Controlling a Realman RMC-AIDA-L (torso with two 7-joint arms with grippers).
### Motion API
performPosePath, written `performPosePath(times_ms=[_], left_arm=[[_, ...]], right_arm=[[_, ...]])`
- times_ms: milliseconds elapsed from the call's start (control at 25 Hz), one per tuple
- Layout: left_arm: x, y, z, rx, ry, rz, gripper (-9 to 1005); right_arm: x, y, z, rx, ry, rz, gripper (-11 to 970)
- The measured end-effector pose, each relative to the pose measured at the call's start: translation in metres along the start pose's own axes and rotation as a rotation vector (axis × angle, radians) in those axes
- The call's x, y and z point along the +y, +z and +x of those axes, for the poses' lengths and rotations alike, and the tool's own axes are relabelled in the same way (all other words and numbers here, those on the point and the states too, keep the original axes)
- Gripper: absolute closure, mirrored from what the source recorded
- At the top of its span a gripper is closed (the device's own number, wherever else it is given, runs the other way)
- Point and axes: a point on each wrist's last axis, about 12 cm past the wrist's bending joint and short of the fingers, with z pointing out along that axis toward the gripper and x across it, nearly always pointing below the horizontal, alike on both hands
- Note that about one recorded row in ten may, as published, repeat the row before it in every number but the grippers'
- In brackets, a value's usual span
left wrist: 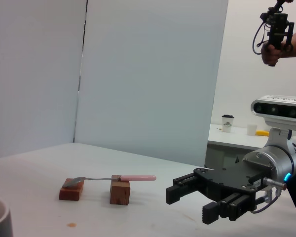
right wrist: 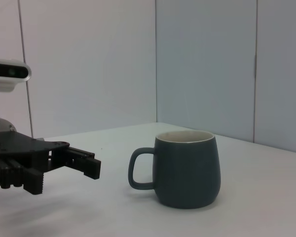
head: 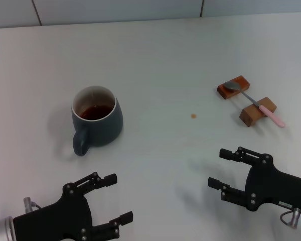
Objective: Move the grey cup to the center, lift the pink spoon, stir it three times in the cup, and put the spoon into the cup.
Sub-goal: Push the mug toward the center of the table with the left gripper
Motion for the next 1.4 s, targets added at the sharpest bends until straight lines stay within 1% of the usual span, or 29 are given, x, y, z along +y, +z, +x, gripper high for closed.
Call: performPosePath(times_ms=[800,1320,1400], left_arm=[[-0.0002,0.0006,0.0002,0.0,-0.002,-0.001,240],[0.0031,-0.0011,0.0002,0.006,-0.003,-0.024,277],[0.003,-0.0009,0.0003,0.005,-0.003,-0.024,369]], right_arm=[[-0.0003,0.0004,-0.0003,0.0,-0.001,-0.001,271],[-0.0002,0.0013,-0.0007,-0.003,-0.001,-0.003,271],[-0.0001,0.0014,-0.0007,-0.004,-0.001,-0.003,271]])
